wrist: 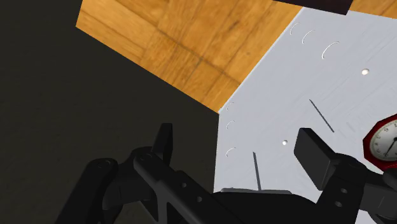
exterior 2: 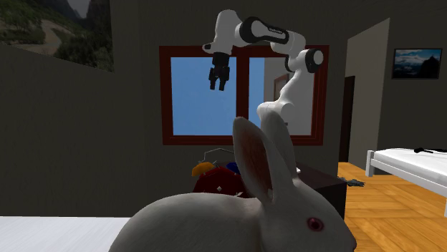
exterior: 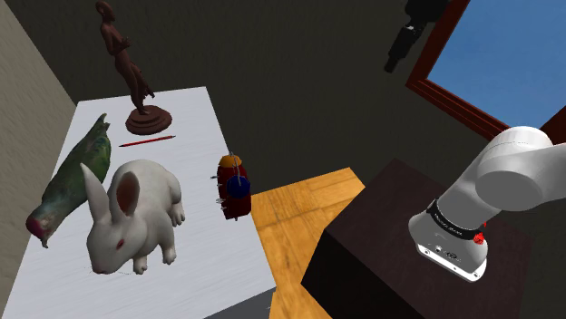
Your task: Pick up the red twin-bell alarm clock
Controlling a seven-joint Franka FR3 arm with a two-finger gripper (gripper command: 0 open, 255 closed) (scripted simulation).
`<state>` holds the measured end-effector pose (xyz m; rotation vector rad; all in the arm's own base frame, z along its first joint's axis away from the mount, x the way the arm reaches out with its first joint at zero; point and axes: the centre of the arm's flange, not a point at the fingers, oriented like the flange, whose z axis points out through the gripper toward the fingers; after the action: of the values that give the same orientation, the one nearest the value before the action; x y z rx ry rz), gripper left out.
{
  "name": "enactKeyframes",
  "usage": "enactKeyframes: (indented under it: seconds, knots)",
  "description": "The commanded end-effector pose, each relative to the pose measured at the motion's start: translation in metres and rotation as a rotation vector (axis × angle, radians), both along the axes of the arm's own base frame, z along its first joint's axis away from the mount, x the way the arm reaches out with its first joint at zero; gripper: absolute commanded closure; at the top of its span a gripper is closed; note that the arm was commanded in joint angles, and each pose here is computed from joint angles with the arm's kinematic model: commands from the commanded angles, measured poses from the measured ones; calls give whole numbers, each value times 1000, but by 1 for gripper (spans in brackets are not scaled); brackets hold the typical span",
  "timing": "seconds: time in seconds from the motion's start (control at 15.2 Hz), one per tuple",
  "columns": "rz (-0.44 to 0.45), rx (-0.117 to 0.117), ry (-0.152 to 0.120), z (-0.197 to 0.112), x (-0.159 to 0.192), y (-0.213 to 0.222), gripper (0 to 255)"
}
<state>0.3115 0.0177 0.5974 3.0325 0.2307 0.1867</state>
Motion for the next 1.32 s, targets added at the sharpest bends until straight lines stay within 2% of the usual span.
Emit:
enactKeyframes:
  seconds: [0.0, 1.25]
  knots:
    - [0, 0, 0, 0, 0, 0, 0]
    - [-54, 129, 285, -106, 147, 183, 0]
